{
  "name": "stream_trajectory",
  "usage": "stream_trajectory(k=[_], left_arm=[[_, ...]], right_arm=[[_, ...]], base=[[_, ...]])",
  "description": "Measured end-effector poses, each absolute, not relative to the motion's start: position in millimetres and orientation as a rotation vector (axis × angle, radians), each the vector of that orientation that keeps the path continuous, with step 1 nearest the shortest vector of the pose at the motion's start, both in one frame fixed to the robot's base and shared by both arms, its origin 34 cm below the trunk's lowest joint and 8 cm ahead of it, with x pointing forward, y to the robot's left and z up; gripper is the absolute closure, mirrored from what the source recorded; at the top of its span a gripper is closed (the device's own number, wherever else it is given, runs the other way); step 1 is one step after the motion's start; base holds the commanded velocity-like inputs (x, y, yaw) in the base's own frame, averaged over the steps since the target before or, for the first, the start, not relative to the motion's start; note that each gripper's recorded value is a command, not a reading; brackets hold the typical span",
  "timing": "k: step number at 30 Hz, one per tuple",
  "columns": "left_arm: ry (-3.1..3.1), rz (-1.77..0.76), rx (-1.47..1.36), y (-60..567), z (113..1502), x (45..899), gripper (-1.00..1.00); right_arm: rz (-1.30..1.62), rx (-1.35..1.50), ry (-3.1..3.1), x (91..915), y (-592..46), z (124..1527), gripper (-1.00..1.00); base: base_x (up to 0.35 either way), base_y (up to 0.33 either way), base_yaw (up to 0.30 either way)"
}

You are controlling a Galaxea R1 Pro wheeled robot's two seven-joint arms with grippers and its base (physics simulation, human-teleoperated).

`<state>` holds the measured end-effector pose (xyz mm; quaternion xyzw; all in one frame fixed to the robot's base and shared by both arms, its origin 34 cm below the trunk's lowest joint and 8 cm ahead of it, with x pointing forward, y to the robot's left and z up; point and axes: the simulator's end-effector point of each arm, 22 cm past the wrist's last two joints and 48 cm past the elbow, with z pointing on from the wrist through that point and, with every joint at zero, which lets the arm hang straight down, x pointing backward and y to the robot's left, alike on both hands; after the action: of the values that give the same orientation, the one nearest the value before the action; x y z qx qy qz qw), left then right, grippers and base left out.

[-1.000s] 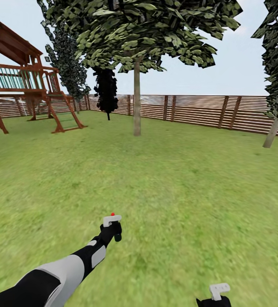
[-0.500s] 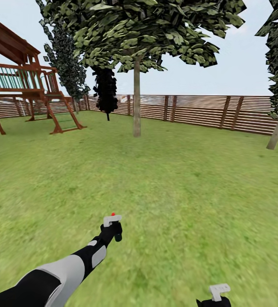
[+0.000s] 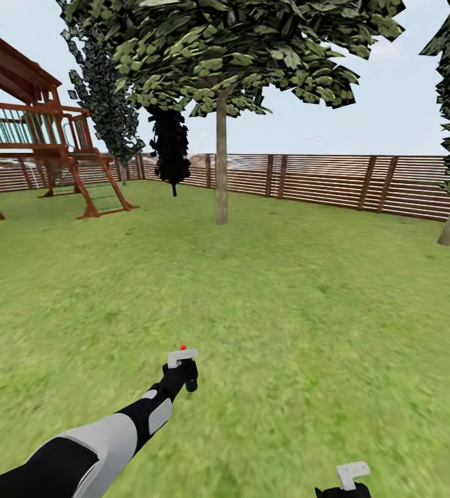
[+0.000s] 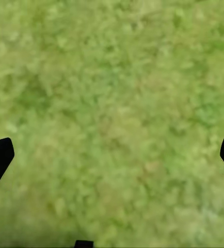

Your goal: In the garden, pick up the pesticide atomizer on the floor and spray pesticide onto both trees until each tree trunk is fully covered.

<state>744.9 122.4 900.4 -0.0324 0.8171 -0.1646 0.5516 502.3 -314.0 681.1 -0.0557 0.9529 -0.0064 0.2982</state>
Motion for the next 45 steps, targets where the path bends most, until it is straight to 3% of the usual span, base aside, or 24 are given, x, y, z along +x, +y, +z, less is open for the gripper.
stream_trajectory(k=[45], left_arm=[[1.933,-0.389,-0.077,122,900,745,1.00]], right_arm=[[-0.076,-0.126,2.533,500,-320,680,-1.00]], base=[[0.350,0.000,0.000]])
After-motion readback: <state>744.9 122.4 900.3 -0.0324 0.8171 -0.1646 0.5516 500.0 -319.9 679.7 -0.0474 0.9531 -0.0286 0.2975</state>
